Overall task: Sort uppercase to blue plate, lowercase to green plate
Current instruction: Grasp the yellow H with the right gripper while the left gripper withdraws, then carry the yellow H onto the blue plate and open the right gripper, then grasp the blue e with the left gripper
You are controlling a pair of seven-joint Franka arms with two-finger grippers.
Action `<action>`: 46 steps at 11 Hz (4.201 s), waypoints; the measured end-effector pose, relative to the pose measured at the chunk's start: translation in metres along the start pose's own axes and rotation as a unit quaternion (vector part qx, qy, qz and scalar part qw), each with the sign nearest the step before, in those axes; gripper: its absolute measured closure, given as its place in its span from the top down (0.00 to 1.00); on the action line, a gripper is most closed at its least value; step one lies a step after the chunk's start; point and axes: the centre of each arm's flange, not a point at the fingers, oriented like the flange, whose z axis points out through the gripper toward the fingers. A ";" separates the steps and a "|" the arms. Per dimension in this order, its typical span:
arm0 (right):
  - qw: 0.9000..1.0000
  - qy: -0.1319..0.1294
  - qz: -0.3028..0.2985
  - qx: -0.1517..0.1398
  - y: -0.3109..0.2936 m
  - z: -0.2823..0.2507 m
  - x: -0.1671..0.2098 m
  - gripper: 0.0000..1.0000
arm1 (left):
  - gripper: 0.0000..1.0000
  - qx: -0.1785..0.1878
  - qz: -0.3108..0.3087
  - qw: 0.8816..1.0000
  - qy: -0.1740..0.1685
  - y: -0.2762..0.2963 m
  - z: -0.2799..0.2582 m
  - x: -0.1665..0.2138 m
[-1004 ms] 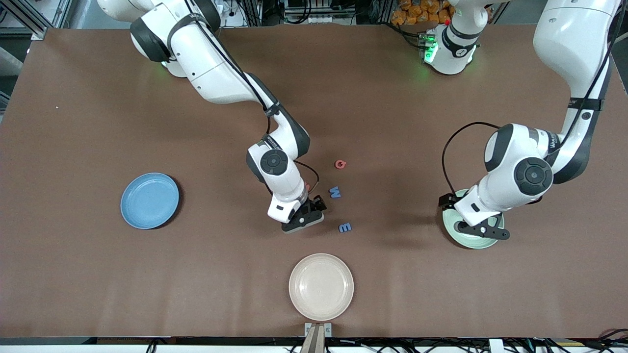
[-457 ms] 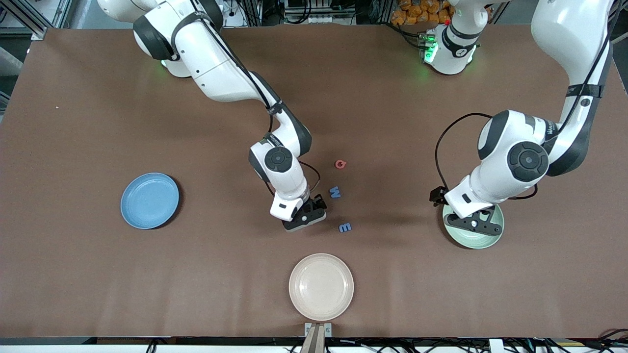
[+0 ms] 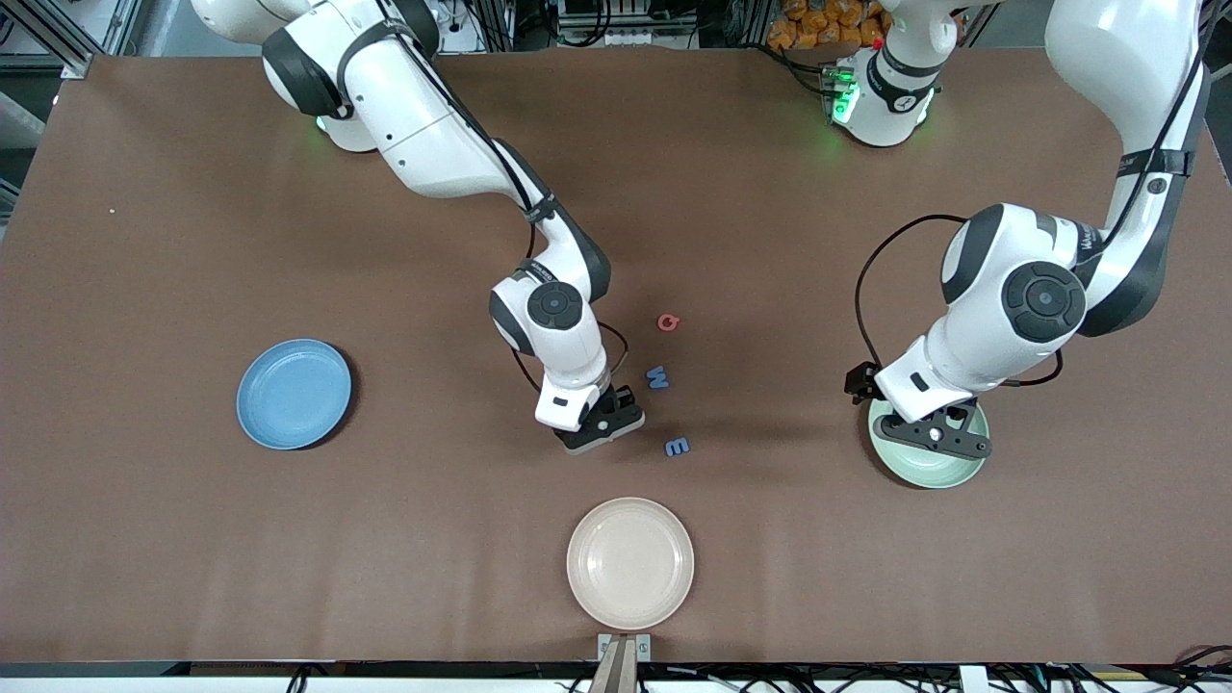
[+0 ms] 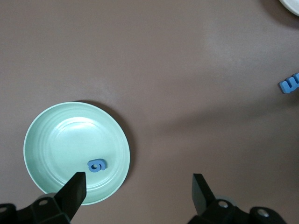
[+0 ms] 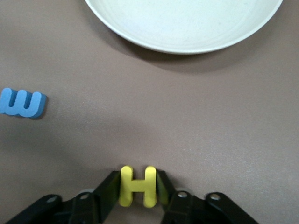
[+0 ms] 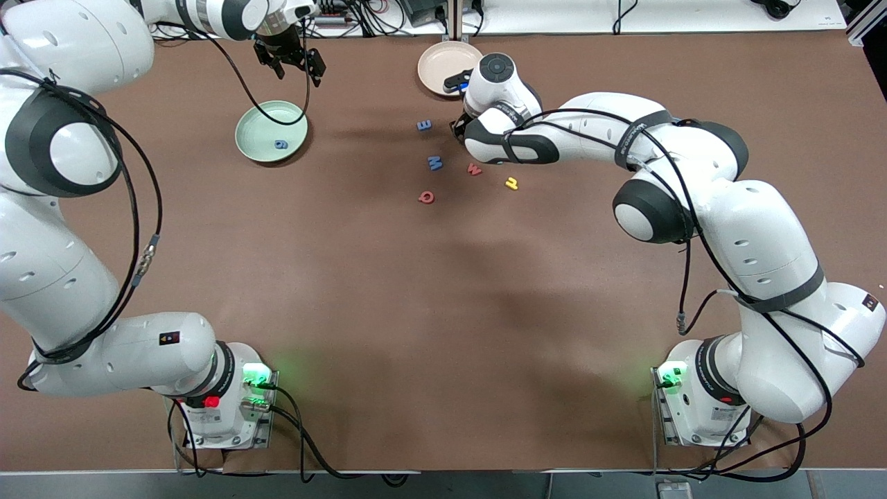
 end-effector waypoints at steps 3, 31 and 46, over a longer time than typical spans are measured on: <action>1.000 0.000 0.001 -0.001 0.001 -0.001 0.001 0.33 | 1.00 -0.007 0.007 1.000 0.002 0.012 -0.003 0.000; 0.982 -0.187 -0.003 -0.028 0.433 -0.120 -0.162 0.33 | 1.00 -0.058 -0.004 0.995 0.086 0.218 0.131 0.041; 0.982 -0.186 0.036 -0.002 0.437 -0.133 -0.156 1.00 | 0.78 -0.052 0.289 0.938 0.185 0.216 0.190 0.049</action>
